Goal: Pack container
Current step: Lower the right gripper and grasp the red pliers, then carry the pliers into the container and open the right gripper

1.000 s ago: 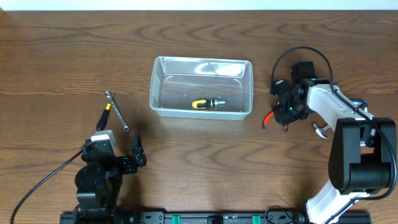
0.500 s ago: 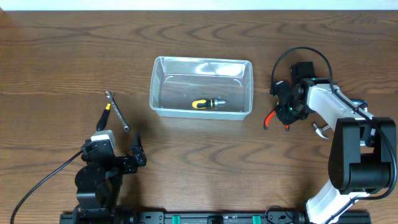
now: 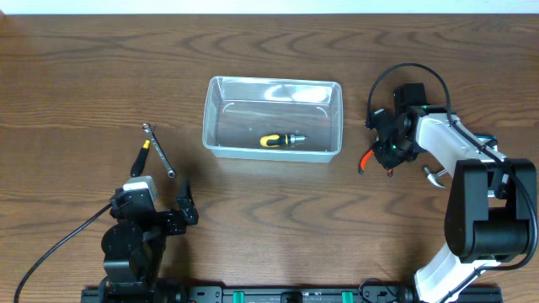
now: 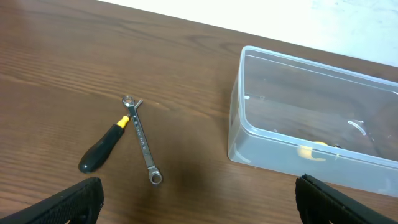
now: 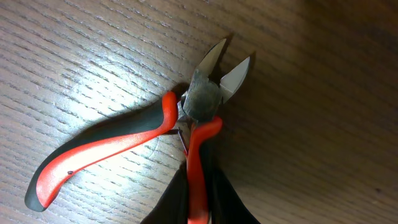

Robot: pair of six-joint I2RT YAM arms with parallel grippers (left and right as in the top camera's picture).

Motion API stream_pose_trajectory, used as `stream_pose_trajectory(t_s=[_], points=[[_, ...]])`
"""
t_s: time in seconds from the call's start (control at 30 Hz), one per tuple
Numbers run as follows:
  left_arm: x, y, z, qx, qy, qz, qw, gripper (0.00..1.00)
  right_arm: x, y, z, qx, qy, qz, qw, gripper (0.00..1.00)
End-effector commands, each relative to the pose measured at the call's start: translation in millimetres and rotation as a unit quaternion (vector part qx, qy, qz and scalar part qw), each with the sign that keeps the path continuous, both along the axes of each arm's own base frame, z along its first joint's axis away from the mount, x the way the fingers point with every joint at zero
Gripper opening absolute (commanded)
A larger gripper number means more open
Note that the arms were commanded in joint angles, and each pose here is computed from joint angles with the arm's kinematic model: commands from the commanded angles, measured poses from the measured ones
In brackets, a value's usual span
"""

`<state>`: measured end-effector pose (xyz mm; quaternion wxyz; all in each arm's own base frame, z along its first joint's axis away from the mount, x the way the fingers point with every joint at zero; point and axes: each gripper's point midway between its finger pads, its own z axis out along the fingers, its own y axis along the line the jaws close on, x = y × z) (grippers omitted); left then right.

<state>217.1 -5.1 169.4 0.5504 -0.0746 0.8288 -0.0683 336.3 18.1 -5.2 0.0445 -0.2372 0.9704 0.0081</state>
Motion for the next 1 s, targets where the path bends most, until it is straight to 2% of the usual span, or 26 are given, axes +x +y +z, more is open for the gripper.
stream_pose_trajectory(t_s=[0.0,0.17,0.33,0.47,0.57,0.67,0.77,0.87,0.97], points=[[0,0,10,-0.003,-0.01,0.0,1.0,0.98,0,-4,-9,-0.006,0.014,-0.024,1.0,0.01],[0,0,10,-0.003,-0.01,0.0,1.0,0.98,37,-2,32,0.005,-0.037,-0.083,0.996,0.01],[0,0,10,-0.003,-0.01,0.0,1.0,0.98,85,11,128,0.042,-0.131,-0.099,0.986,0.01],[0,0,10,-0.003,-0.01,0.0,1.0,0.98,104,48,214,0.08,-0.214,-0.052,0.972,0.01],[0,0,10,-0.003,-0.01,0.0,1.0,0.98,97,93,248,0.09,-0.242,0.064,0.964,0.01],[0,0,10,-0.003,-0.01,0.0,1.0,0.98,79,139,253,0.08,-0.243,0.185,0.949,0.01],[0,0,10,-0.003,-0.01,0.0,1.0,0.98,66,177,242,0.078,-0.233,0.261,0.934,0.01],[0,0,10,-0.003,-0.01,0.0,1.0,0.98,65,203,220,0.079,-0.215,0.294,0.928,0.01],[0,0,10,-0.003,-0.01,0.0,1.0,0.98,70,213,191,0.078,-0.187,0.293,0.934,0.01]])
